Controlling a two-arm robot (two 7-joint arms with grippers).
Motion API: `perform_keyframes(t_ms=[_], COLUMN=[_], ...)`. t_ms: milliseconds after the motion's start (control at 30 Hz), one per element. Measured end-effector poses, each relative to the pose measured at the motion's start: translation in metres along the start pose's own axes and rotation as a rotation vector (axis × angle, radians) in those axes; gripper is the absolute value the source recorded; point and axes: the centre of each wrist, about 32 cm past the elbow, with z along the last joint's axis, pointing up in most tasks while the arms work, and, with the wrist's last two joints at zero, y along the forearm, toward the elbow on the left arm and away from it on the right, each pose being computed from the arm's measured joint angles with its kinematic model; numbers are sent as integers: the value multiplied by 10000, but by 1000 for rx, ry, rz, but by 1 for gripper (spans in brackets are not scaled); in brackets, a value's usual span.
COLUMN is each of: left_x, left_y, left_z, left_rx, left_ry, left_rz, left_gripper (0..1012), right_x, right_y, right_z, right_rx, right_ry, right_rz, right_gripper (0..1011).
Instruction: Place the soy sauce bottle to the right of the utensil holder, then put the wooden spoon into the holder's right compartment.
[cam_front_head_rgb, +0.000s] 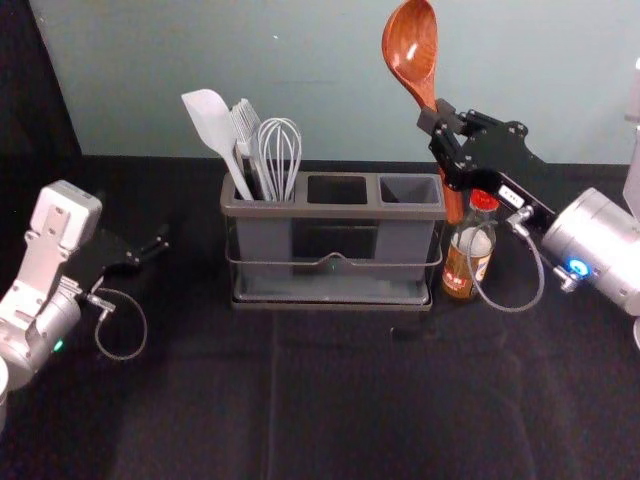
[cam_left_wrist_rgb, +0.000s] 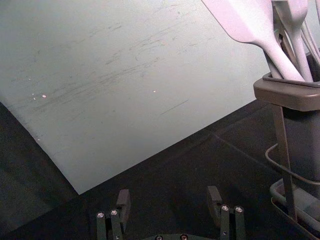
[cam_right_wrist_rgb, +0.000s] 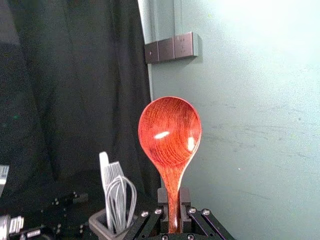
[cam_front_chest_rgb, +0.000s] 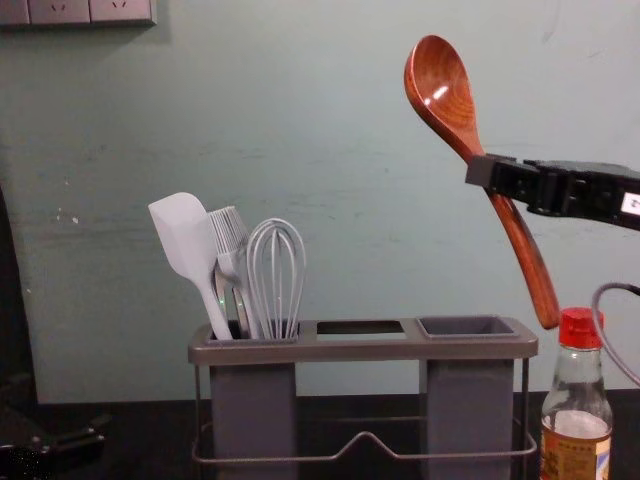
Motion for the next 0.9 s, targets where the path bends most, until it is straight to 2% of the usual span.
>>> perform_keyframes(t_ms=[133,367,900], left_x=[0,0,0], left_y=[0,0,0], left_z=[0,0,0], left_rx=[0,0,0], left_ry=[0,0,0], left_rz=[0,0,0], left_gripper=[1005,1005,1005], right_x=[24,40,56], right_y=[81,213,515], right_z=[-29,-72,-260], right_rx=[14,28,50], right_ry=[21,26,58], right_rz=[-2,-13,-38], right_gripper=[137,137,137])
